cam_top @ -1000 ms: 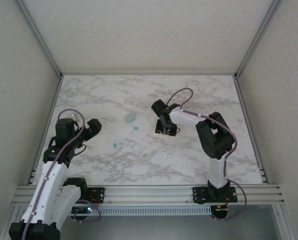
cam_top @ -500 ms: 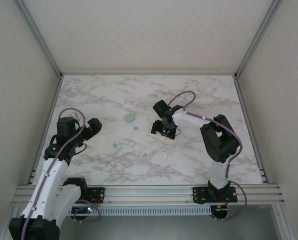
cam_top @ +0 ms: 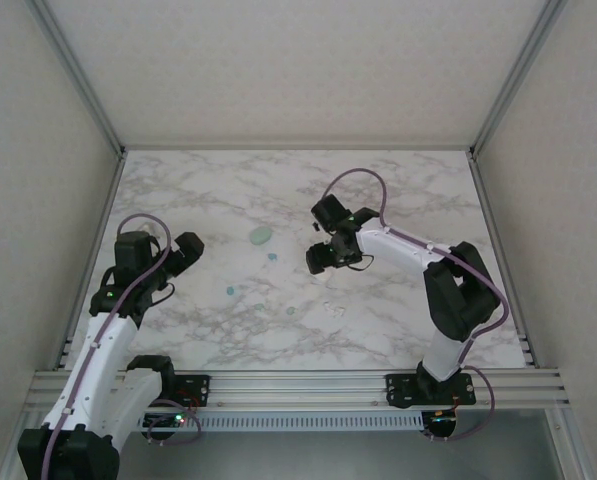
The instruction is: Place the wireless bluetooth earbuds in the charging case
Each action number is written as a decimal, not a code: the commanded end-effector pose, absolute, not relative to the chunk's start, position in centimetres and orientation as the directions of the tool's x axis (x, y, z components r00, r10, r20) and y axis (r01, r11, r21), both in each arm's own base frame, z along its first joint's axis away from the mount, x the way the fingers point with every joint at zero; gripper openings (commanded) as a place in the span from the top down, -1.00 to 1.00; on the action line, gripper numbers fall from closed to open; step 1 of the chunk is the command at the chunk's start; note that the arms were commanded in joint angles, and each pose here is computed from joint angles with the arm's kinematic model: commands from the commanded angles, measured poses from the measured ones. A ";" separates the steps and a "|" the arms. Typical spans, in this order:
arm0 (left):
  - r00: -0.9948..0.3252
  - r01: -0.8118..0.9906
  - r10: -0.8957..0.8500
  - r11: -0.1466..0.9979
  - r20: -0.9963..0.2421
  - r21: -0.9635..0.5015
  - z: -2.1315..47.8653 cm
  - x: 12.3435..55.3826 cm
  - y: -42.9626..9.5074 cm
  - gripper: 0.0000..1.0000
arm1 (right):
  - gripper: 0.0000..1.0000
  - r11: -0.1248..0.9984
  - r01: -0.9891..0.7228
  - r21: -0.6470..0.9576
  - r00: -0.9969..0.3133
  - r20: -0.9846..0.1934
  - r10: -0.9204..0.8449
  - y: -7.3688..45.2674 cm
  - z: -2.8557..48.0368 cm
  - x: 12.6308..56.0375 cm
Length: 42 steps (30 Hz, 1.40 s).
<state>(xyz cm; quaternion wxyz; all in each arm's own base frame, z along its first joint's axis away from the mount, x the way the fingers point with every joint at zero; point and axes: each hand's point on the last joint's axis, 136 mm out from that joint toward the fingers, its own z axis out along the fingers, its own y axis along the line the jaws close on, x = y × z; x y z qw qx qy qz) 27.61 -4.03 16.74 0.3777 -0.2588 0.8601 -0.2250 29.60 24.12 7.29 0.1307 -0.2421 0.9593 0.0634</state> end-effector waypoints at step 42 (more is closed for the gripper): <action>-0.578 -0.183 -0.635 0.712 -0.512 -0.678 19.1 28.5 -6.1 -0.88 | 0.19 0.540 -0.841 0.010 -0.482 -0.465 -0.742 28.0 8.3 29.9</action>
